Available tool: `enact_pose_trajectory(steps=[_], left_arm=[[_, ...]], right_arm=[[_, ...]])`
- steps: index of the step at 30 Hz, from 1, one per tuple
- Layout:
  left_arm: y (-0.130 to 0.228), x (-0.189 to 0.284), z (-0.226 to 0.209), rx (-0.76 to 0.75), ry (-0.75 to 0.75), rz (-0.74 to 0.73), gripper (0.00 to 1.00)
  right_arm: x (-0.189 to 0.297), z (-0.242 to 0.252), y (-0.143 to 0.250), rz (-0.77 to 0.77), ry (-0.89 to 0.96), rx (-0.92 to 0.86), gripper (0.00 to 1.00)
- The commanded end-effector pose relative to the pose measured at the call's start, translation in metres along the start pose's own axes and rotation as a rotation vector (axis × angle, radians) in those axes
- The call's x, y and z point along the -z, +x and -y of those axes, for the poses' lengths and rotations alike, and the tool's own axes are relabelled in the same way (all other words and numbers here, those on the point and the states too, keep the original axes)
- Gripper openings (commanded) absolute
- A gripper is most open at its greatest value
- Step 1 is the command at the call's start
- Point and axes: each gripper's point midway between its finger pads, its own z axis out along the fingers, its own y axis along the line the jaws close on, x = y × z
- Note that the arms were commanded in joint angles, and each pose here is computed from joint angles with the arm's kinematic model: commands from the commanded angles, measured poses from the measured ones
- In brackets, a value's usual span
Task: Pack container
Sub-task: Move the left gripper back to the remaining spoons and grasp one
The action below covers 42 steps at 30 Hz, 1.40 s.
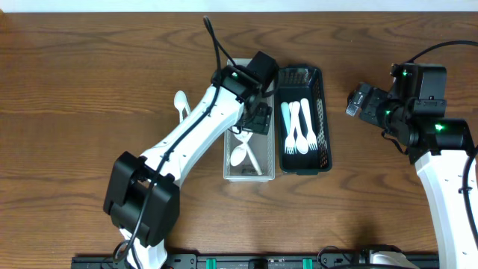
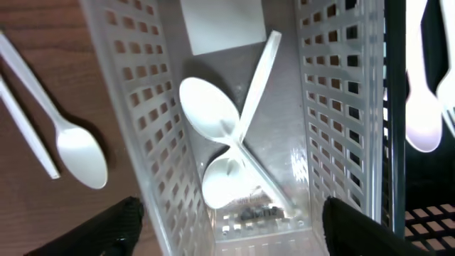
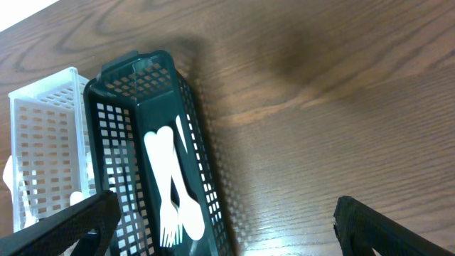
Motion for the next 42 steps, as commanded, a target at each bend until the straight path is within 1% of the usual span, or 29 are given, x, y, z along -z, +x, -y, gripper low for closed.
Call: enact_pose_trajectory(steps=[1, 3, 7, 9, 12, 15, 19, 23, 28, 32, 38, 42], left_arm=[[-0.025, 0.047, -0.017, 0.069, 0.014, 0.133, 0.84], [-0.028, 0.060, -0.039, 0.110, -0.016, 0.159, 0.85], [-0.024, 0.067, -0.109, 0.206, -0.209, 0.151, 0.91], [-0.021, 0.061, -0.138, 0.223, -0.271, 0.121, 0.95], [-0.013, 0.040, -0.175, 0.297, -0.297, 0.061, 0.95], [-0.006, 0.016, -0.199, 0.369, -0.282, 0.001, 0.95], [-0.006, -0.015, -0.208, 0.375, -0.193, -0.053, 0.94], [-0.010, -0.042, -0.203, 0.284, -0.110, -0.087, 0.86], [-0.003, -0.067, -0.204, 0.262, -0.113, -0.155, 0.80], [0.007, -0.088, -0.205, 0.266, -0.116, -0.218, 0.73], [0.019, -0.110, -0.204, 0.264, -0.118, -0.290, 0.70], [0.018, -0.113, -0.205, 0.255, -0.116, -0.288, 0.70]], right_arm=[[0.002, 0.001, -0.004, 0.009, 0.003, 0.003, 0.99], [0.002, 0.001, -0.004, 0.009, 0.003, 0.003, 0.99], [0.002, 0.001, -0.004, 0.009, 0.003, 0.003, 0.99], [0.002, 0.001, -0.004, 0.009, 0.003, 0.003, 0.99], [0.002, 0.001, -0.004, 0.009, 0.003, 0.003, 0.99], [0.002, 0.001, -0.004, 0.009, 0.003, 0.003, 0.99], [0.002, 0.001, -0.004, 0.009, 0.003, 0.003, 0.99], [0.002, 0.001, -0.004, 0.009, 0.003, 0.003, 0.99], [0.002, 0.001, -0.004, 0.009, 0.003, 0.003, 0.99], [0.002, 0.001, -0.004, 0.009, 0.003, 0.003, 0.99], [0.002, 0.001, -0.004, 0.009, 0.003, 0.003, 0.99], [0.002, 0.001, -0.004, 0.009, 0.003, 0.003, 0.99]])
